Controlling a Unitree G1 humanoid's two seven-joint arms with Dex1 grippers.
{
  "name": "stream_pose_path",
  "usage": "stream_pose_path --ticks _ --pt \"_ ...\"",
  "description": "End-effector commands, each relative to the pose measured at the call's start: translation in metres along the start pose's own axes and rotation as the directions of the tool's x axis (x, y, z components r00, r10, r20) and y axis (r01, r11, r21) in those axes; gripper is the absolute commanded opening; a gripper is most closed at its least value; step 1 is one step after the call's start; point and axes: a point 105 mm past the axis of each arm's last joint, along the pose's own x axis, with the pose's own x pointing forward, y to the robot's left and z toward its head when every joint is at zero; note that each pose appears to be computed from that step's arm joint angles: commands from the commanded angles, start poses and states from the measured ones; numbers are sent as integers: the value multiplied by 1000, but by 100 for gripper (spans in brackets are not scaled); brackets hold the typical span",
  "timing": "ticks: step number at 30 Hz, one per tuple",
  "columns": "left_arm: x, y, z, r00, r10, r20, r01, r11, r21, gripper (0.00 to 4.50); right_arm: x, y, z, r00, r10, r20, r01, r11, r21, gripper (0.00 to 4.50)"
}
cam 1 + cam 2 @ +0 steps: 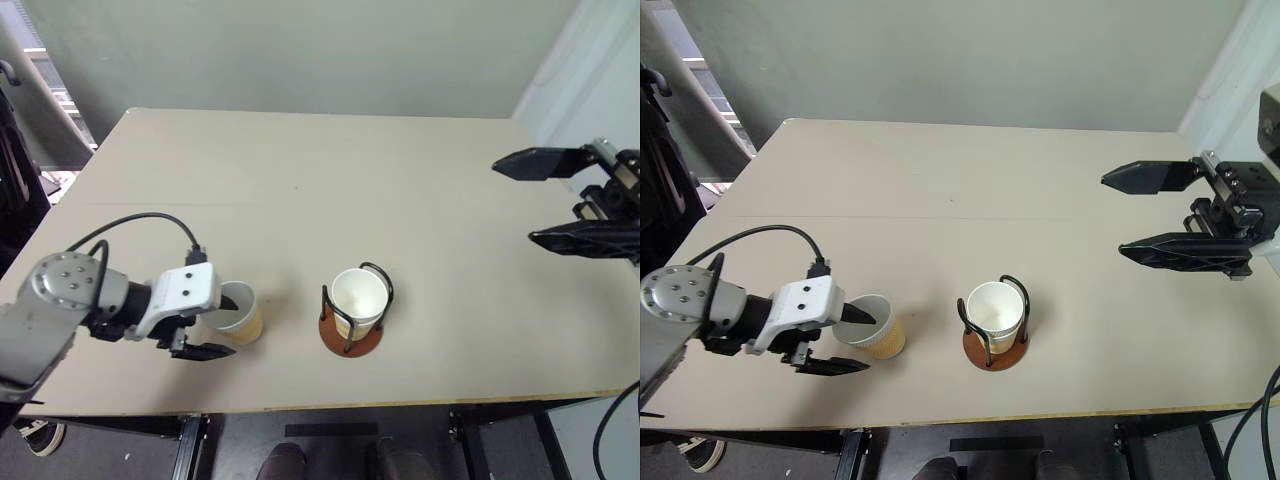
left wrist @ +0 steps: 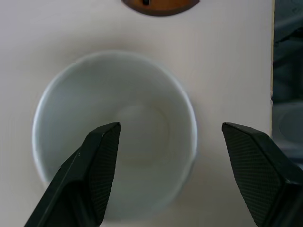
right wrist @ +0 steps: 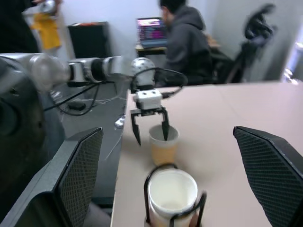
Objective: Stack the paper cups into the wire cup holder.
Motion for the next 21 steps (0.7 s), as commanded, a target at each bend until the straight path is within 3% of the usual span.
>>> stream_pose_path --ticks 1,3,10,15,21 --pt "2 1 7 1000 -13 6 13 999 42 330 -4 10 17 1000 -27 0 27 996 -90 450" --pt "3 1 8 1000 -26 10 25 999 46 279 -4 10 17 1000 -31 -1 31 995 -92 450" --pt "-2 5 12 999 -35 28 34 998 60 18 -4 8 15 998 -57 -7 56 993 -99 450" --pt "-10 11 16 999 -18 42 15 997 81 3 -3 7 16 998 -60 -5 59 992 -107 450" --pt "-46 52 91 957 38 289 -118 957 266 3 -2 4 21 998 -57 4 57 989 -135 450"
